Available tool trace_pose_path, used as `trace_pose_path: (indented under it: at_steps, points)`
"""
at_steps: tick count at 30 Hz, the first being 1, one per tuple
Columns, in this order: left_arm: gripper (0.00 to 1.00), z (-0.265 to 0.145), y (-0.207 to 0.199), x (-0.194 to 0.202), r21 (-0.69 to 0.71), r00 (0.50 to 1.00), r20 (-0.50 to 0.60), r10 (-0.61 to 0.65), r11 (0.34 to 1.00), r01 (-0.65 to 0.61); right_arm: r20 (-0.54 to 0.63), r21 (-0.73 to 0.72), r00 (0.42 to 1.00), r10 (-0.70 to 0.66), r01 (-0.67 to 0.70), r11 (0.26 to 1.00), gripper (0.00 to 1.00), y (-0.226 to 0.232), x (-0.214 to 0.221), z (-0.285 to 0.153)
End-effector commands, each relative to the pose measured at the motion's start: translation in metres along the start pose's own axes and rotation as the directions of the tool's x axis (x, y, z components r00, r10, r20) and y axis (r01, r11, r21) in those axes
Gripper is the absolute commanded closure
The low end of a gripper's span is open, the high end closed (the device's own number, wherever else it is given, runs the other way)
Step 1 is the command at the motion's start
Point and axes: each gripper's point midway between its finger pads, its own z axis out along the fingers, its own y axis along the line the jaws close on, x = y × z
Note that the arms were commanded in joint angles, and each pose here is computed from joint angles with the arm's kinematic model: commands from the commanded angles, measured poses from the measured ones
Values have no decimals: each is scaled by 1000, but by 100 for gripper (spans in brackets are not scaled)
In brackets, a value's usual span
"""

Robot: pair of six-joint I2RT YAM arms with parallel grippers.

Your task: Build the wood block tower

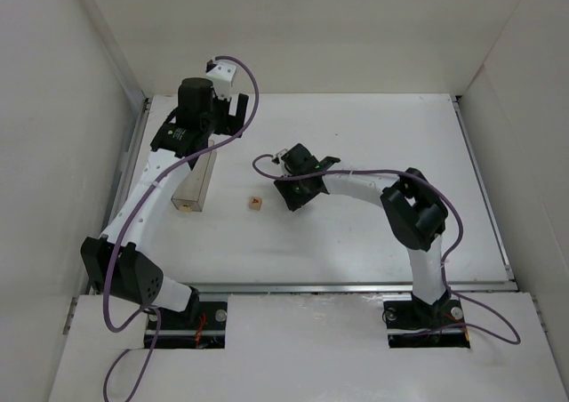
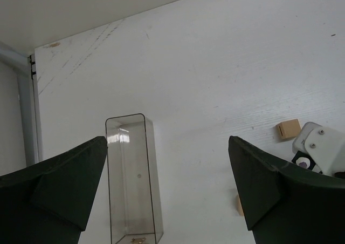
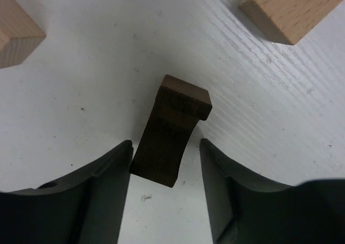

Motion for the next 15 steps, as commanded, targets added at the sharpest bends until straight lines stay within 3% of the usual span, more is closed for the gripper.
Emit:
trace_pose_path:
  at_steps: [1, 4, 6, 7, 9, 12, 14, 15]
  points:
    - [7, -10, 1, -21, 6, 998, 69, -4, 1000, 3, 8, 20, 1000, 4, -4, 1000, 43, 2, -6, -3]
    - [8, -10, -1, -21, 15, 998, 70, -4, 1000, 2, 17, 19, 1000, 4, -4, 1000, 66, 3, -10, -4]
    - [11, -10, 0, -21, 15, 998, 70, 6, 1000, -7, 27, 18, 1000, -7, 7, 1000, 94, 3, -13, -8]
    - [16, -11, -4, -20, 41, 997, 73, 22, 999, -25, 42, 17, 999, -21, 20, 1000, 100, 3, -17, -13]
    - [20, -10, -9, -14, 72, 997, 61, 50, 996, -55, 64, 3, 997, -49, 49, 999, 100, 4, -19, -19]
    - [25, -13, -23, -4, 167, 989, 54, 140, 975, -147, 206, 12, 974, -93, 92, 996, 100, -1, -39, -52]
    - [25, -16, -39, -1, 282, 971, 90, 223, 929, -239, 387, 12, 915, -118, 123, 992, 100, -4, -68, -104]
    - [25, -22, -44, -1, 335, 959, 119, 257, 899, -282, 527, 15, 840, -130, 144, 990, 100, -4, -94, -128]
